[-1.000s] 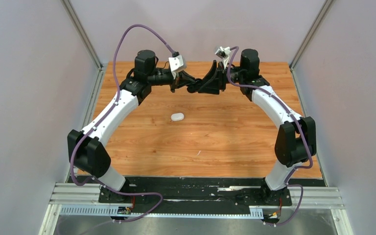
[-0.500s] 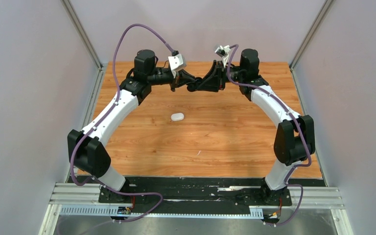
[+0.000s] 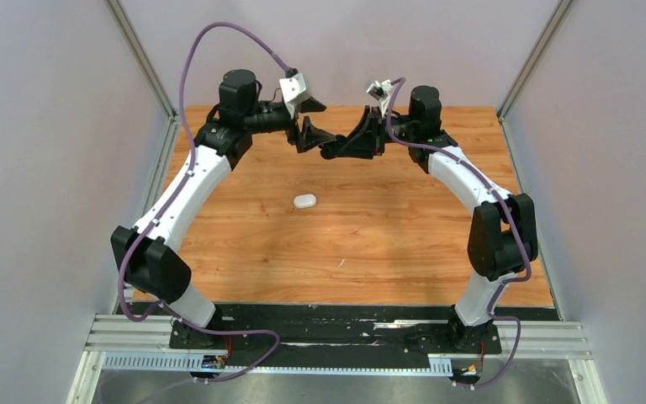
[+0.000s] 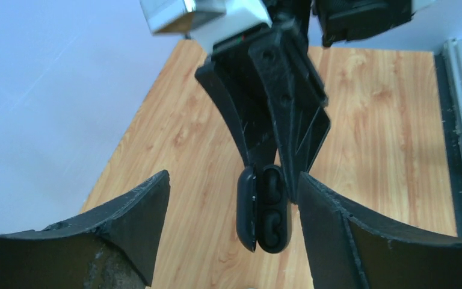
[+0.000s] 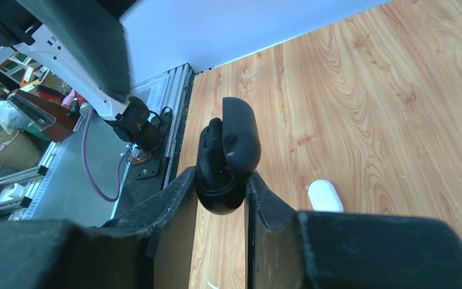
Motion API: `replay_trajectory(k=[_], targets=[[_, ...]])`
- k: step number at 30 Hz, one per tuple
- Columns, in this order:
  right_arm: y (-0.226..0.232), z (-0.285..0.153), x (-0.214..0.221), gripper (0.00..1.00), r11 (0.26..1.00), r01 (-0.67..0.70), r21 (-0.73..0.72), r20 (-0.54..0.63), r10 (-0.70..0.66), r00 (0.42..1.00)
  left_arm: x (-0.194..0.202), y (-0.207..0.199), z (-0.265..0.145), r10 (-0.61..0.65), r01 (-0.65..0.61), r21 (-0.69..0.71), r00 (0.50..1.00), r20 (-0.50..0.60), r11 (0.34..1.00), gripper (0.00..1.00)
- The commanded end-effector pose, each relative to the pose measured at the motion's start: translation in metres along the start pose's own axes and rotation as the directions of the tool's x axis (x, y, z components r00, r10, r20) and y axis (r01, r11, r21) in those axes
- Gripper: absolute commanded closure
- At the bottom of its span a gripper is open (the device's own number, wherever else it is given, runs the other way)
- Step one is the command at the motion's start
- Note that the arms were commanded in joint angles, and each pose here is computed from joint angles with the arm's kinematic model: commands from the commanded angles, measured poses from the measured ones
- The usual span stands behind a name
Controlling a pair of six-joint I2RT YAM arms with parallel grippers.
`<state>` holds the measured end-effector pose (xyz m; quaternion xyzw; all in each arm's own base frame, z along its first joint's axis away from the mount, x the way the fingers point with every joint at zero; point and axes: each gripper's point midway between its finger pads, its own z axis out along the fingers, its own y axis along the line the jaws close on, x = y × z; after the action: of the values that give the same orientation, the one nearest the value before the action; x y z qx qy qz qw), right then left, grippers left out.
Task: Insert the wireless bluetooth earbuds into the charging case
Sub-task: Pass from the left arm to the right, then close the charging case with the earbuds at the center of the board.
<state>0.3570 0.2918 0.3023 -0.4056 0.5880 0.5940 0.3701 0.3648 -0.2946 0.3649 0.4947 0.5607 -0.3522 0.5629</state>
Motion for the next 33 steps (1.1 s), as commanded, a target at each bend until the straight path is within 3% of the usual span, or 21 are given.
replay_trajectory(k=[1,7,11,17,21,25,33], targets=[[-0.001,-0.001,-0.017,1.00,0.998,0.059,0.004,0.021,-0.059,0.998,-0.023,-0.021,-0.008,0.009,-0.011,0.144,1.000,0.018,0.990,0.16],[-0.001,-0.001,-0.022,1.00,0.998,0.070,0.002,0.030,-0.070,0.997,0.023,-0.031,-0.001,0.000,0.014,0.207,0.998,-0.067,0.978,0.14],[-0.001,-0.001,-0.025,1.00,0.998,0.064,0.003,0.035,-0.064,0.997,0.043,-0.036,0.006,0.059,-0.032,0.217,0.991,-0.118,0.976,0.14],[-0.007,0.000,-0.026,1.00,0.999,0.032,0.037,0.055,-0.034,0.998,0.043,-0.042,0.009,0.104,-0.075,0.234,0.988,-0.112,0.969,0.16],[-0.023,0.000,-0.025,1.00,0.992,-0.068,0.108,0.093,0.058,0.994,0.045,-0.046,0.009,0.227,-0.202,0.214,0.969,-0.100,0.956,0.18],[-0.027,0.001,-0.021,1.00,0.987,-0.127,0.096,0.096,0.117,0.988,0.057,-0.034,0.011,0.406,-0.401,0.065,0.900,-0.162,0.914,0.17],[-0.030,-0.005,-0.019,1.00,0.982,-0.187,0.042,0.091,0.182,0.979,0.057,-0.010,0.014,0.488,-0.515,-0.088,0.845,-0.220,0.852,0.22]])
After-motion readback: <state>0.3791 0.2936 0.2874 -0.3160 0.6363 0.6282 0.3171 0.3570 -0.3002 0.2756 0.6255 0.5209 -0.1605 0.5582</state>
